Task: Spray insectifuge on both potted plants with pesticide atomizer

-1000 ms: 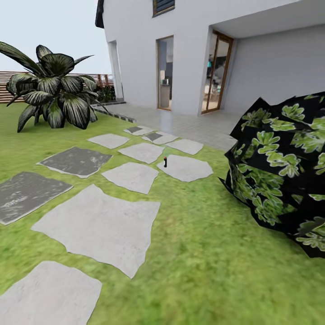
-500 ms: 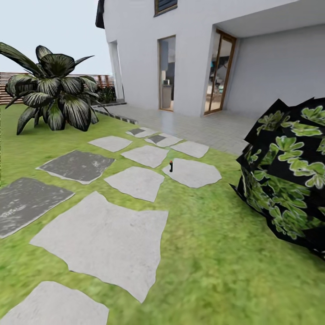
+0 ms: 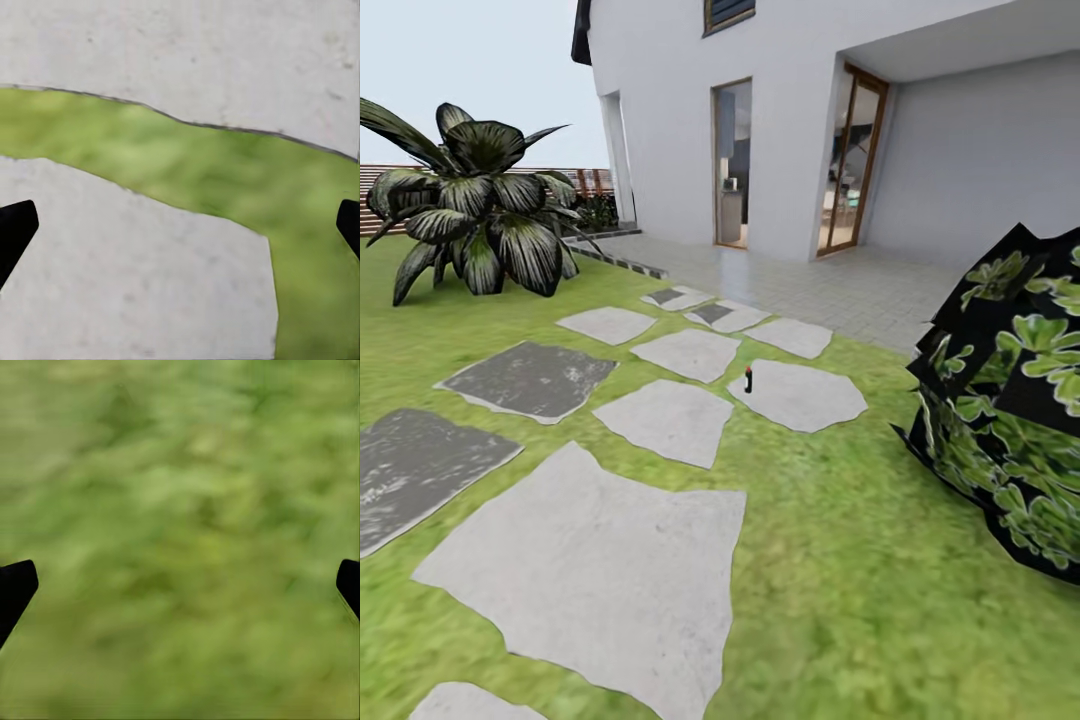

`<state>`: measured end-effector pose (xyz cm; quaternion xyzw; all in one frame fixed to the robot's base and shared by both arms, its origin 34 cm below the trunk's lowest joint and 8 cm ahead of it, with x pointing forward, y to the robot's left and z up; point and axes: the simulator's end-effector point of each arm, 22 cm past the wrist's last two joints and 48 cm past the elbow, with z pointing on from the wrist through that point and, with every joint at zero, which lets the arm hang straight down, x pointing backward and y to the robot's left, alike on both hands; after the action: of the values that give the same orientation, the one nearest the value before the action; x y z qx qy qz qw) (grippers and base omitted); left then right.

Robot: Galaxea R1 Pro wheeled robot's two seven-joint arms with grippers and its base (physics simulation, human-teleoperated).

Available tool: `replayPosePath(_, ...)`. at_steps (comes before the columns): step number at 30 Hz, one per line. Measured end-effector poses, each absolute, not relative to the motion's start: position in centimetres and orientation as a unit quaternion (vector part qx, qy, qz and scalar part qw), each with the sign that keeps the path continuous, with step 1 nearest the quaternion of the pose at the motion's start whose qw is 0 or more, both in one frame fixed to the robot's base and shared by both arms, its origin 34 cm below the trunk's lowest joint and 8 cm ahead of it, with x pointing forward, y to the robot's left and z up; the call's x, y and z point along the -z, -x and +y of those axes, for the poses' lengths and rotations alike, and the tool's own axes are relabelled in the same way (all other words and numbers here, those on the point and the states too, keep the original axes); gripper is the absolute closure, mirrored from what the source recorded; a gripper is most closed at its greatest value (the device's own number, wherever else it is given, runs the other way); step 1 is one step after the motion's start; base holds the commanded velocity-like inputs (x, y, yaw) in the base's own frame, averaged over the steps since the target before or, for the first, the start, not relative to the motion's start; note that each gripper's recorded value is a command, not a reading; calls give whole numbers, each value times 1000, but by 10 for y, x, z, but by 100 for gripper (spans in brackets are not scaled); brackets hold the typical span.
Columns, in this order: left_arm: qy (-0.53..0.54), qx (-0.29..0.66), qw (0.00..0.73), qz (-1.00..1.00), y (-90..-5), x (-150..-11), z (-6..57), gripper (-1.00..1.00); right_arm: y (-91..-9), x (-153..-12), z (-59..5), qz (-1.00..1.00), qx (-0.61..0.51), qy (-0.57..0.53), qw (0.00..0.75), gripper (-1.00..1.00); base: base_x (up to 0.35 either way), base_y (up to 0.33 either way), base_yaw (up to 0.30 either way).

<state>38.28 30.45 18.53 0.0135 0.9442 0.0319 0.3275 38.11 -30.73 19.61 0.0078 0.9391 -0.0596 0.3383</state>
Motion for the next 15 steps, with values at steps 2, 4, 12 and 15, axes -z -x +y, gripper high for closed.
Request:
replayPosePath(2,-14,-32,327,944,-383,-185,304,-100,-381,-196,-307,939,60,-8,339,-100,338,2,0)
replayPosePath(4,-13,-32,327,944,-383,-185,305,-100,-381,-196,-307,939,60,-8,338,-100,338,0,0)
replayPosePath(12,-13,-32,327,944,-383,-185,305,-100,-382,-196,-307,939,59,-8,339,-100,338,0,0)
replayPosePath(15,-13,-32,327,944,-383,-185,305,-100,-381,-196,-307,939,59,-8,338,-100,338,0,0)
